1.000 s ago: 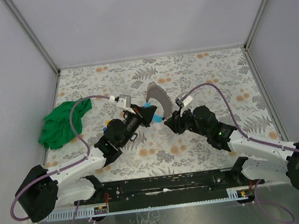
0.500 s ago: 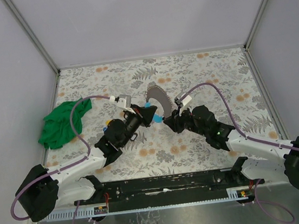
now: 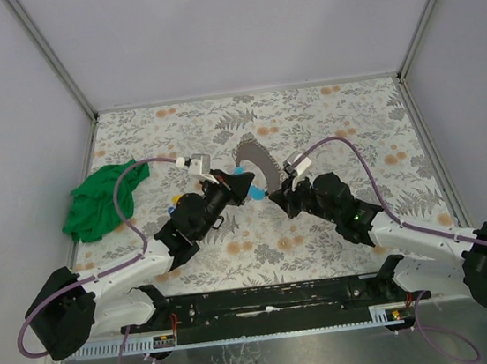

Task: Put the keys on the keyring

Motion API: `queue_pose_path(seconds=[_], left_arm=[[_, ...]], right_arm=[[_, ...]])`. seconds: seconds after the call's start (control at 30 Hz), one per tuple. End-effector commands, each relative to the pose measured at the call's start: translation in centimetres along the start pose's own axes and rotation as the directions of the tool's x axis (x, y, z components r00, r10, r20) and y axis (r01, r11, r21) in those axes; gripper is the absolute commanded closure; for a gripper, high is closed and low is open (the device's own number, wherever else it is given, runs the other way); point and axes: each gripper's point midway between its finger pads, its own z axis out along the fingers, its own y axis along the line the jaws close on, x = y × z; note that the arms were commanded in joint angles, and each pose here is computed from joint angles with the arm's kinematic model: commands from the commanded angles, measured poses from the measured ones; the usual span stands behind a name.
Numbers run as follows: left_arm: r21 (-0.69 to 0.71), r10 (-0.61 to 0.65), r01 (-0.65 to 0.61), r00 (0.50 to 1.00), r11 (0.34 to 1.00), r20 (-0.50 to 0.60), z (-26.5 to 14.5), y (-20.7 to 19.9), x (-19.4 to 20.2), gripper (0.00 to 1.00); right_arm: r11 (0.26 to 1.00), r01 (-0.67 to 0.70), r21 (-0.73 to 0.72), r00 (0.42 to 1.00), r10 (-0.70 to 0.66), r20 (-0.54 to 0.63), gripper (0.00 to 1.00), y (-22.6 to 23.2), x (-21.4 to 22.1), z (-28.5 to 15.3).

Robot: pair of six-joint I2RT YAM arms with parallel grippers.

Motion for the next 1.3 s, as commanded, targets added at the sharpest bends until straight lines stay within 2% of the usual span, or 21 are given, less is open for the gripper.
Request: queue_pose_path(seconds=[0.0,0.23,0.33,0.4,0.47,0.57,0.73,0.83,0.9,0.97,1.07,1.2,1.27], left_arm=[[-0.028,-0.093,0.095,0.993,0.995,0.076,-0.2,-0.2,-1.8,0.97],[-0.069,-0.193,0.195,0.981,0.978,0.035,-1.0,1.1,0.2,0.88],[-0.083,-0.229,0.230,0.973,0.970,0.013,-1.4,1.7,1.4,0.91],[-0.102,-0.254,0.252,0.967,0.962,-0.007,-1.5,2.4,2.6,0.90],[-0.119,-0.282,0.276,0.959,0.954,-0.028,-1.6,2.9,3.7,0.81],[-0.134,-0.318,0.308,0.946,0.942,-0.062,-1.7,3.5,5.4,0.78],[-0.155,-0.369,0.348,0.920,0.925,-0.133,-2.2,4.2,8.0,0.68],[-0.162,-0.393,0.367,0.902,0.916,-0.177,-2.9,4.5,9.6,0.73],[-0.168,-0.409,0.380,0.890,0.910,-0.200,-3.4,4.7,10.4,0.70],[-0.173,-0.405,0.372,0.885,0.912,-0.231,-3.8,4.6,10.9,0.59],[-0.181,-0.352,0.312,0.897,0.933,-0.267,-4.8,5.0,11.2,0.54],[-0.177,-0.201,0.159,0.947,0.971,-0.252,-6.4,6.0,9.6,0.45],[-0.173,-0.108,0.069,0.968,0.982,-0.226,-6.5,6.2,7.9,0.45]], right_arm=[[0.997,0.070,-0.017,0.995,-0.069,0.067,1.00,0.4,-1.4,-0.5],[0.991,0.129,-0.032,0.990,-0.127,0.068,1.00,0.4,-0.8,-1.0],[0.991,0.132,-0.035,0.990,-0.131,0.044,1.00,0.3,0.0,-0.9],[0.991,0.128,-0.049,0.991,-0.127,0.032,1.00,0.4,0.6,-0.8],[0.991,0.122,-0.063,0.992,-0.120,0.032,1.00,0.6,1.0,-0.8],[0.990,0.125,-0.073,0.992,-0.123,0.025,1.00,0.7,1.6,-0.9],[0.987,0.148,-0.069,0.989,-0.149,-0.014,1.00,0.3,2.8,-1.1],[0.986,0.158,-0.054,0.986,-0.160,-0.041,1.00,-0.2,3.6,-1.3],[0.986,0.161,-0.049,0.985,-0.164,-0.048,1.00,-0.4,4.0,-1.4],[0.985,0.165,-0.043,0.984,-0.167,-0.056,1.00,-0.6,4.3,-1.4],[0.983,0.182,-0.027,0.980,-0.184,-0.079,1.00,-1.0,4.6,-1.6],[0.979,0.201,-0.021,0.975,-0.202,-0.097,1.00,-1.3,4.9,-2.0],[0.978,0.206,-0.016,0.973,-0.206,-0.100,1.00,-1.4,4.9,-2.1]])
